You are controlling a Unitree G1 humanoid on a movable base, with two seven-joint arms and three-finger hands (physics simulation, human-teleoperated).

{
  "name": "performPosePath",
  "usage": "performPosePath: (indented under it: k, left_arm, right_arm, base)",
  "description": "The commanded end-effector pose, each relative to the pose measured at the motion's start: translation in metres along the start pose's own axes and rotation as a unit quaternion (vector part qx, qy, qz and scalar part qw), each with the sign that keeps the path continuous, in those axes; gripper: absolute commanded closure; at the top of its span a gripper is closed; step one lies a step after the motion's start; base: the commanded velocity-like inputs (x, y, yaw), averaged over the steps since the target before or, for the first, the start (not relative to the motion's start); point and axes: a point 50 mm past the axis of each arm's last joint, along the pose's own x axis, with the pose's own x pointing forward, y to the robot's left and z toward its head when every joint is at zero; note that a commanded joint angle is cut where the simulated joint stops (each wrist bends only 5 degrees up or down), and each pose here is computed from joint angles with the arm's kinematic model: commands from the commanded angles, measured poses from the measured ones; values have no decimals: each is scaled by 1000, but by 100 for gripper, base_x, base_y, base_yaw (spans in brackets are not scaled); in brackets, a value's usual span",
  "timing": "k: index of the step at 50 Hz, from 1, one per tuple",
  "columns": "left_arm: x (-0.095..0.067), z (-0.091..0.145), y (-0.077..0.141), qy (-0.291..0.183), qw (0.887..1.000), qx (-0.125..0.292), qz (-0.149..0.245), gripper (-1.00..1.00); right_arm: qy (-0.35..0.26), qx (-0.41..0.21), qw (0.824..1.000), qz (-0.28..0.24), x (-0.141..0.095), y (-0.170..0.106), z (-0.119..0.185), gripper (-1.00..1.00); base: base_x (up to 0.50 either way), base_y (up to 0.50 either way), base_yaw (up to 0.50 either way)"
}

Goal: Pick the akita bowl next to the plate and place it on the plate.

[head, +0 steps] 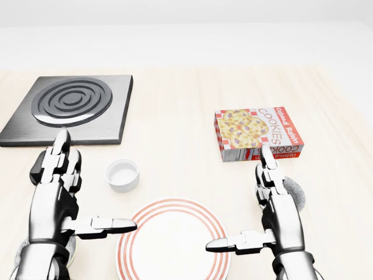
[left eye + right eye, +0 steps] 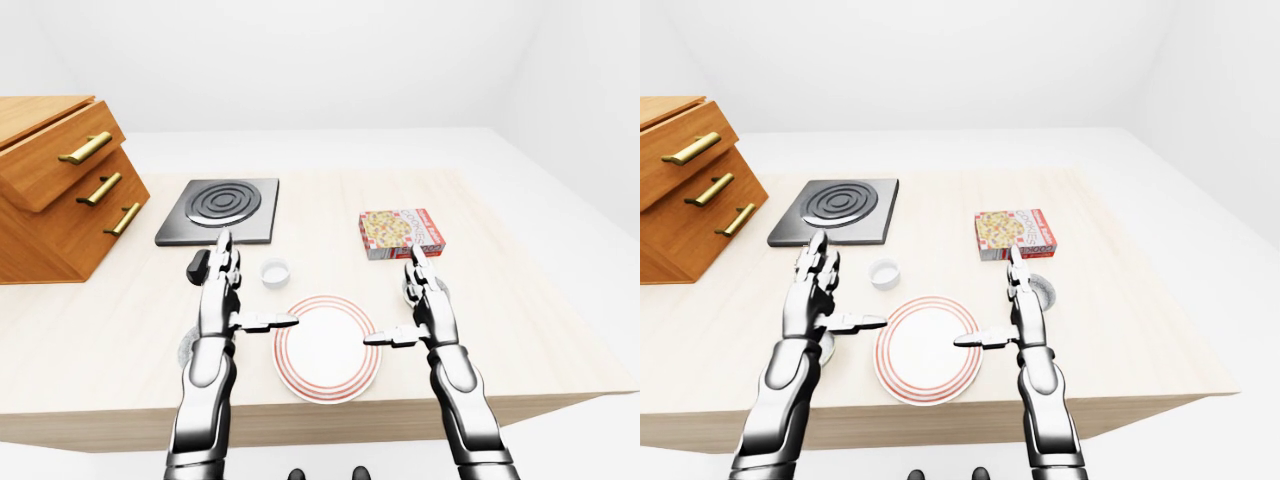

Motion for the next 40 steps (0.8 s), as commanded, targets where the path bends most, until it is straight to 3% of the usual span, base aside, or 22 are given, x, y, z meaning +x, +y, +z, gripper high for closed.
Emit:
performPosePath:
  k: [1, 8, 11, 18, 21, 28, 29, 30, 40]
  left_arm:
    - [12, 65, 27, -116, 992, 1, 45, -100]
    - [14, 107, 54, -200, 976, -2, 89, -100]
    - [11, 131, 68, -248, 962, -8, 110, -100]
    - [12, 147, 96, -268, 951, -13, 154, -100]
    - [8, 164, 113, -295, 937, -13, 185, -100]
    - [8, 168, 137, -289, 932, -11, 219, -100]
    - [-89, 152, 328, -240, 806, -188, 507, -100]
    - [-98, 145, 344, -229, 796, -203, 522, -100]
    - [-98, 139, 349, -226, 791, -214, 527, -100]
  right_arm:
    - [2, -2, 1000, 1, -1, 1, -2, -100]
    - [3, -4, 1000, 1, 0, 1, -4, -100]
    - [3, -5, 1000, 2, 0, 1, -3, -100]
    - [3, -6, 1000, 2, 0, 1, -5, -100]
    - [3, -7, 1000, 1, 0, 1, -4, -100]
    - [2, -9, 1000, 2, -1, 2, -4, -100]
    - [9, -15, 1000, 6, -2, 4, -8, -100]
    - [10, -16, 1000, 6, -3, 5, -8, -100]
    - [11, -18, 1000, 7, -3, 5, -8, -100]
  base:
    - [0, 0, 0]
    - [0, 0, 0]
    - [0, 0, 0]
    - [0, 0, 0]
    - [0, 0, 0]
    - [0, 0, 0]
    - [0, 0, 0]
    - [0, 0, 0]
    - [0, 0, 0]
